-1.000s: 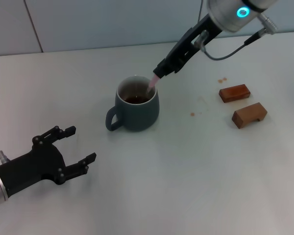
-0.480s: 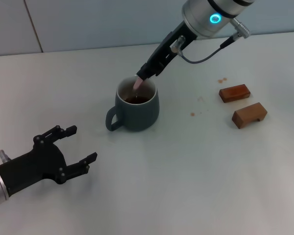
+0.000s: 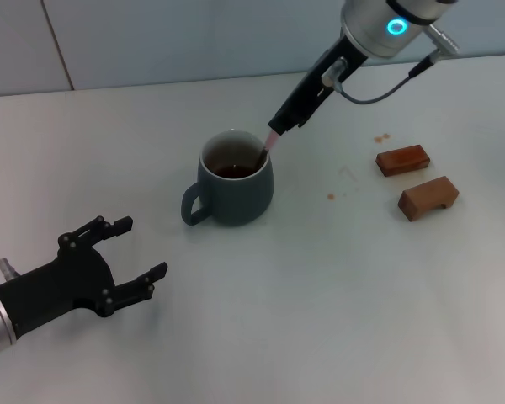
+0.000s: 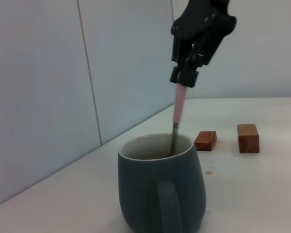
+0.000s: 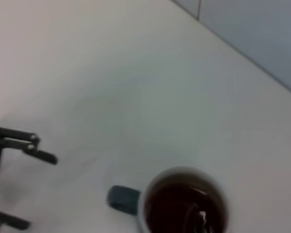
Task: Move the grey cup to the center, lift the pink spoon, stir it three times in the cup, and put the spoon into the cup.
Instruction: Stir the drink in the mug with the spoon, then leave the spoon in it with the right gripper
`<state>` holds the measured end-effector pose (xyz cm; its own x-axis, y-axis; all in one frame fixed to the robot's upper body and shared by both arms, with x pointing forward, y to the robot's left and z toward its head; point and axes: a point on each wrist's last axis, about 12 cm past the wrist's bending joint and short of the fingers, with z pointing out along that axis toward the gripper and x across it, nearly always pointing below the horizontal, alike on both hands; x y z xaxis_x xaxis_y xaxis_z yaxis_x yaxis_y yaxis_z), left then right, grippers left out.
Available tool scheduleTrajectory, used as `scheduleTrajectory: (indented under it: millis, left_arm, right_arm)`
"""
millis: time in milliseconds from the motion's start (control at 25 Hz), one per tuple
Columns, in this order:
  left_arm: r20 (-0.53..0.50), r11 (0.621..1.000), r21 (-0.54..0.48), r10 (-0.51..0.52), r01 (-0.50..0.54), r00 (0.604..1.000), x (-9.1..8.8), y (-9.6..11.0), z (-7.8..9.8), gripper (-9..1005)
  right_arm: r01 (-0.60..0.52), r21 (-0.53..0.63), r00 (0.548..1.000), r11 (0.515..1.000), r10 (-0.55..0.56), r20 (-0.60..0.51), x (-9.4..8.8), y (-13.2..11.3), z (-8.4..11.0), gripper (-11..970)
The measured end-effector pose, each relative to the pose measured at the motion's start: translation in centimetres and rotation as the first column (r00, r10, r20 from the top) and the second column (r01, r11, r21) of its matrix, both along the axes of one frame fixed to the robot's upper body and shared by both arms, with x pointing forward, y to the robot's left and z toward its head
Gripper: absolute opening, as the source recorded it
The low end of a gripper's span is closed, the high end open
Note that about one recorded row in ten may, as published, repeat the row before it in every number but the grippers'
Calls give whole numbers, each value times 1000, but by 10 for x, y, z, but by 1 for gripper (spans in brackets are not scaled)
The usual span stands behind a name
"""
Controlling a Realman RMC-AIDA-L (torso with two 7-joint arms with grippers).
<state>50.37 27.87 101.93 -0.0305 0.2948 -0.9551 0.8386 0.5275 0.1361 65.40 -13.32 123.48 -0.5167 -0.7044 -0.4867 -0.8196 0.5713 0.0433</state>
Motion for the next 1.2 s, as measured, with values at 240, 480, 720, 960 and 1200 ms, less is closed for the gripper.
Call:
scheduleTrajectory:
  millis: [240,480,720,960,1200]
  left_arm:
    - [1,1000,-2,-4,4,1000,1,-2,0,836]
    - [5,1000,-5,-12,12,1000,3,-4,2,836]
    - [7,1000,-5,-14,14,1000,3,-4,2,836]
    - [3,1000,-9,-14,15,1000,3,-6,2,836]
    - [1,1000,-10,-15,15,1000,3,-6,1,836]
  right_arm:
    - [-48,30,999,998,49,-15,-8,15,-1,110]
    - [-22,23,999,1000,21,31,3,17,-3,110]
    - [-4,-8,1000,1000,4,24,4,7,-1,110]
    - [-41,19,999,999,41,-13,-8,11,0,110]
    - [-50,66,999,997,48,24,-3,23,1,110]
